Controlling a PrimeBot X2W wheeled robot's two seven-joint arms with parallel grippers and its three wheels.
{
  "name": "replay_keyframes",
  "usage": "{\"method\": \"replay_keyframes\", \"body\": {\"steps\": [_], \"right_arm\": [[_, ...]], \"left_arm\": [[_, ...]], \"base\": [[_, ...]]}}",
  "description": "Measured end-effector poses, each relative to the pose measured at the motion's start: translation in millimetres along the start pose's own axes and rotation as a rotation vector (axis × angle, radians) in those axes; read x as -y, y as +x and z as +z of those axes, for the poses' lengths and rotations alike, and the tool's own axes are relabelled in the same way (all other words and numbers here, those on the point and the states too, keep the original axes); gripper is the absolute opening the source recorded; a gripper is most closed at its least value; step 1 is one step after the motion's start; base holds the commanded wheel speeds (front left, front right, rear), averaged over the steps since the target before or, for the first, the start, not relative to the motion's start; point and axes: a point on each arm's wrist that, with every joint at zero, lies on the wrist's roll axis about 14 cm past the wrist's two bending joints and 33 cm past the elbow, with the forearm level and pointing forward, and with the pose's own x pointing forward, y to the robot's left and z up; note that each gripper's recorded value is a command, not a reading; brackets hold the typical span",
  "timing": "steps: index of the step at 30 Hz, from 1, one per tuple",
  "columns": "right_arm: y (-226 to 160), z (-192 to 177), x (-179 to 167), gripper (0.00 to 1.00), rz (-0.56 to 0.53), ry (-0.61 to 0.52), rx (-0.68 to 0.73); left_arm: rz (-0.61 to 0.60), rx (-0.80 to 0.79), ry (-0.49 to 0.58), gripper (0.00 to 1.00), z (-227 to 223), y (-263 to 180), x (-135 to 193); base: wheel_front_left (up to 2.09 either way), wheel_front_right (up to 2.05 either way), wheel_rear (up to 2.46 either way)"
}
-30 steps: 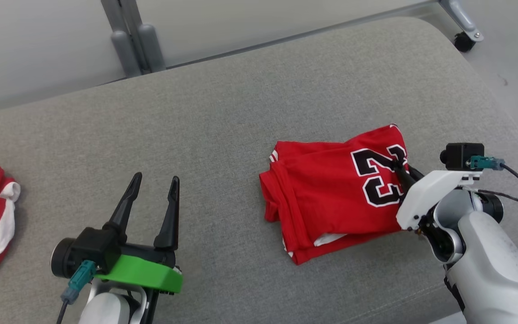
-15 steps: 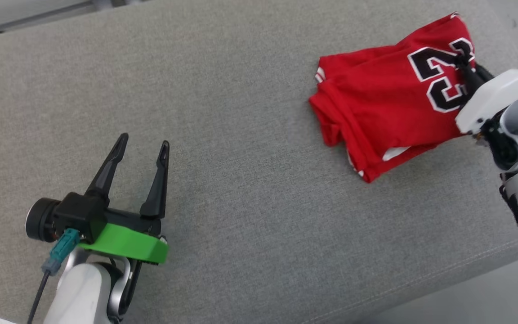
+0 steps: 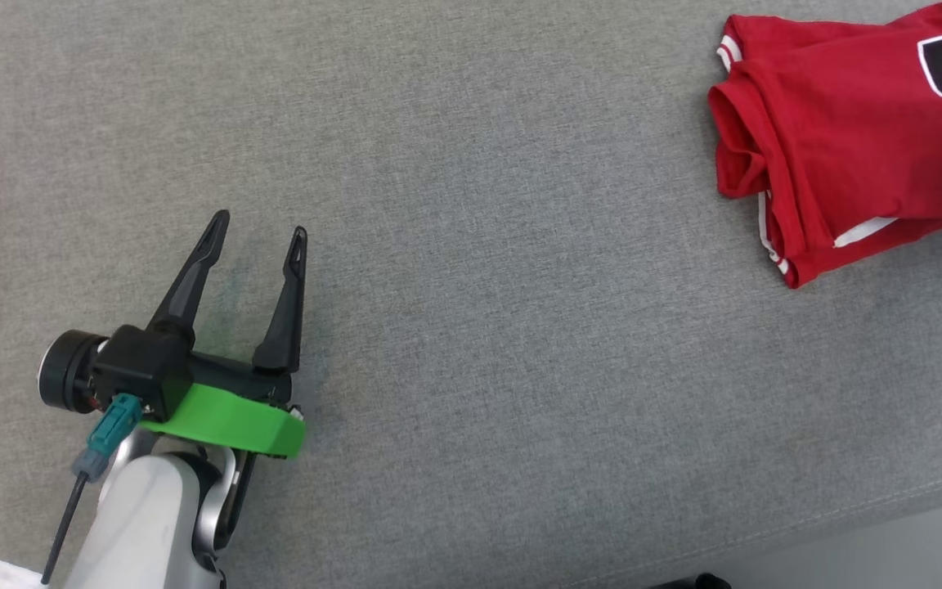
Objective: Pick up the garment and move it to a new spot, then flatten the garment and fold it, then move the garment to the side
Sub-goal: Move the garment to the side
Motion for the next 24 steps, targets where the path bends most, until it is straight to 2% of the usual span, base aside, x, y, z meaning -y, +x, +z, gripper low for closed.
{"method": "replay_keyframes", "body": {"steps": [6, 9, 16, 24], "right_arm": [[-4, 16, 6, 1.0, -0.023, -0.067, 0.082], [-16, 43, -21, 1.0, 0.047, -0.07, 0.207], [-66, 79, -65, 1.0, 0.207, -0.037, 0.4], [-139, 100, -93, 1.0, 0.348, 0.014, 0.592]], "left_arm": [[0.036, 0.03, -0.004, 1.0, 10, -10, -4], [0.077, 0.057, -0.018, 1.0, 21, -24, -5], [0.18, 0.134, 0.01, 1.0, 55, -59, -17], [0.31, 0.207, 0.025, 1.0, 84, -112, -32]], "base": [[0.0, 0.0, 0.0], [0.0, 0.0, 0.0], [0.0, 0.0, 0.0], [0.0, 0.0, 0.0]]}}
